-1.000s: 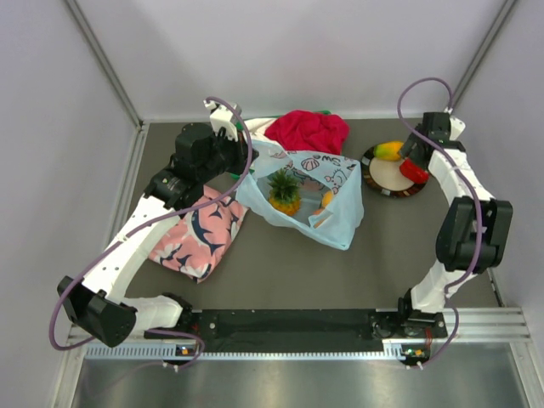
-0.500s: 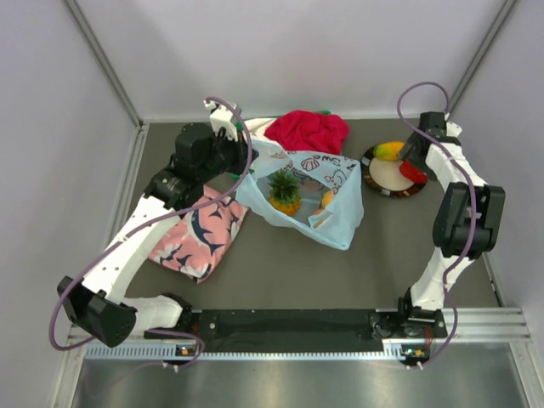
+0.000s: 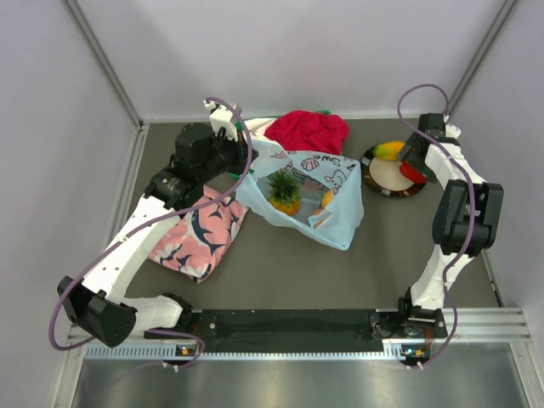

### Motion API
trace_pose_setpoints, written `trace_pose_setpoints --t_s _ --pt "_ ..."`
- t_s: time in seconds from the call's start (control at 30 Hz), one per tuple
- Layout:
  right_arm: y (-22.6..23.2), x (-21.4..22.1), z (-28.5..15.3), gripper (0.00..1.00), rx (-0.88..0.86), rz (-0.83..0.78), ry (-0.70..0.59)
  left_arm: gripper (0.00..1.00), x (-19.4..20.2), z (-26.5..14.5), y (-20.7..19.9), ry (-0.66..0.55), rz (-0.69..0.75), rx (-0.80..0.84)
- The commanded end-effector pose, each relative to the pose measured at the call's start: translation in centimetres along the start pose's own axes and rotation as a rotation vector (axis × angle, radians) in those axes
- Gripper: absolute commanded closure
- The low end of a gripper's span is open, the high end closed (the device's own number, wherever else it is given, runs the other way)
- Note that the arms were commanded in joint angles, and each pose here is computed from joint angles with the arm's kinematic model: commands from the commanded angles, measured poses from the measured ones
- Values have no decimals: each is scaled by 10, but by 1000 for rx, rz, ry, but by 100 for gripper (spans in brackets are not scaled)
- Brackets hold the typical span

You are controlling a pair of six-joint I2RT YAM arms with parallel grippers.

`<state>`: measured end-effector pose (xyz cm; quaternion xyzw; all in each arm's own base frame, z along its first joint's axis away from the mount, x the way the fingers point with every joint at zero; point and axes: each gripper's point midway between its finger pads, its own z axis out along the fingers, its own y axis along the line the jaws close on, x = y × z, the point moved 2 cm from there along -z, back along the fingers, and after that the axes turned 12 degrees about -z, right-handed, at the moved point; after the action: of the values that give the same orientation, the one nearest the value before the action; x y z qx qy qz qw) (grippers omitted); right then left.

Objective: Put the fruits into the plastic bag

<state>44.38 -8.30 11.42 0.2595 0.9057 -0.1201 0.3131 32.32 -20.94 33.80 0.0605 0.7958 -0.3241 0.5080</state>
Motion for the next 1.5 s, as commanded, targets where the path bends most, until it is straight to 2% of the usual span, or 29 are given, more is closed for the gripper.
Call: trace_pose_setpoints --t_s 0.0,0.97,1.47 --pt "6 -27 0 2 -40 45 -69 100 -19 -9 -9 -65 20 25" --pt "3 -27 19 1 -19 83 -50 100 -19 -10 -9 -65 23 26" --pt "4 -17 33 3 -29 75 -18 100 -19 -10 -9 -66 25 27"
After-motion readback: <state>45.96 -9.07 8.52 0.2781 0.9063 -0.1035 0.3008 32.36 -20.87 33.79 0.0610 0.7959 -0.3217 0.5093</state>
